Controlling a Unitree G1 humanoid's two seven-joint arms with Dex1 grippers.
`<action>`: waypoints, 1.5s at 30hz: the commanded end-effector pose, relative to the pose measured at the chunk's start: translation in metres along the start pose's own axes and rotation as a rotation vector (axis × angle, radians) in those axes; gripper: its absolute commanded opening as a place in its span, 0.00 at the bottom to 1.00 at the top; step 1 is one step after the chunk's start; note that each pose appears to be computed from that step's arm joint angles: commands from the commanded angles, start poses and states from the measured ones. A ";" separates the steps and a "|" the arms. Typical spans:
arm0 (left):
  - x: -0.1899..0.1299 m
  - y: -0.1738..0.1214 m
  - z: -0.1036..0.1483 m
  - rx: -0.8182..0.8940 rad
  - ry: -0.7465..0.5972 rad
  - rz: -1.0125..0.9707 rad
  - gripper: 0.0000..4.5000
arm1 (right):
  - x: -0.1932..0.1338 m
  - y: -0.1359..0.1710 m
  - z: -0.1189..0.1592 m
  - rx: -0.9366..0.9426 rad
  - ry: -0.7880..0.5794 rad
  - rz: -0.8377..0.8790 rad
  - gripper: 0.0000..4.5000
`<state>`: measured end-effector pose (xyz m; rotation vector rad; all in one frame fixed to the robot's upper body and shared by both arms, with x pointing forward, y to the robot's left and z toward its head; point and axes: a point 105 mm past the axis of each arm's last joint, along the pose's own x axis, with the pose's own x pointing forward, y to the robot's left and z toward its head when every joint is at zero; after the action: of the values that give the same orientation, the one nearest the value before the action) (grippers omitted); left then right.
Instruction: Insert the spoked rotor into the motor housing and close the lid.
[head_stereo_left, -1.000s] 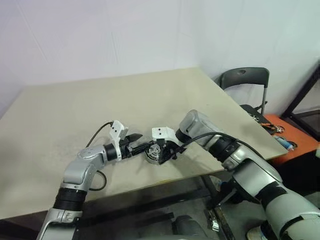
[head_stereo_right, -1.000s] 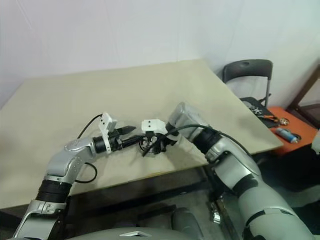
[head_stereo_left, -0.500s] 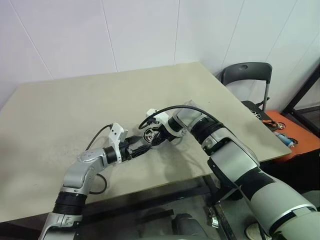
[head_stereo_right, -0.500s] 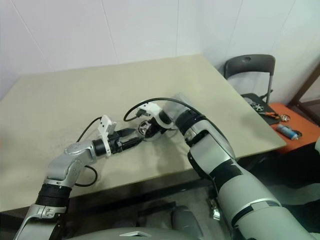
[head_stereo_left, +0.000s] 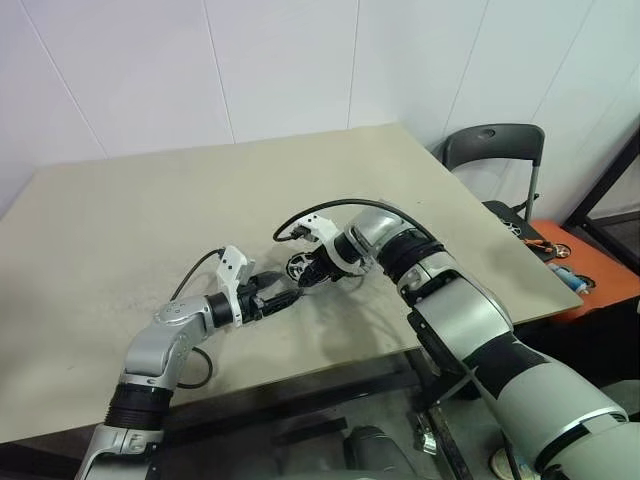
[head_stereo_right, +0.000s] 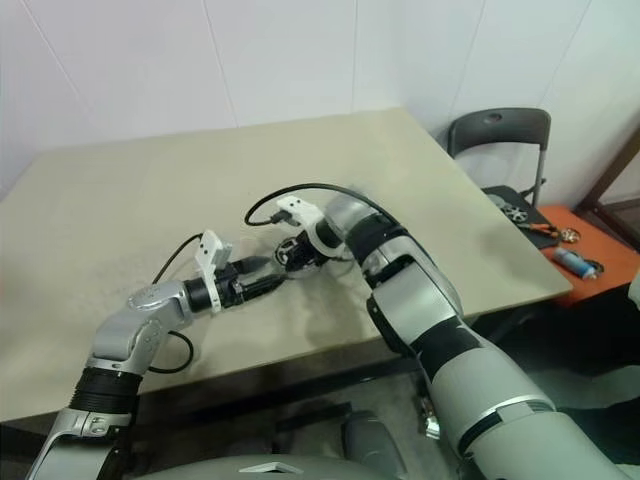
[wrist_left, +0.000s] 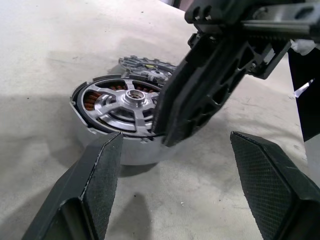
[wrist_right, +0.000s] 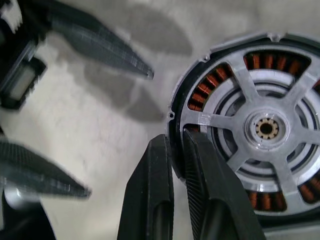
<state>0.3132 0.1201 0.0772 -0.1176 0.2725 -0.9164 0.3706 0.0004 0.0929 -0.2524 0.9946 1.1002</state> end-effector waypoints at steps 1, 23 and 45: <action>0.002 -0.002 0.015 0.042 -0.041 -0.012 0.81 | -0.005 -0.010 0.009 -0.045 -0.030 -0.098 0.18; 0.001 -0.003 0.021 0.042 -0.031 -0.017 0.81 | -0.089 0.053 -0.014 -0.260 -0.317 0.262 0.38; 0.015 0.006 0.031 0.073 -0.008 -0.018 0.81 | -0.081 0.002 -0.107 0.898 -0.852 -0.188 0.38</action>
<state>0.3314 0.1170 0.0916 -0.0862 0.2730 -0.9212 0.3081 -0.1355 0.0949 0.7175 0.5788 0.3546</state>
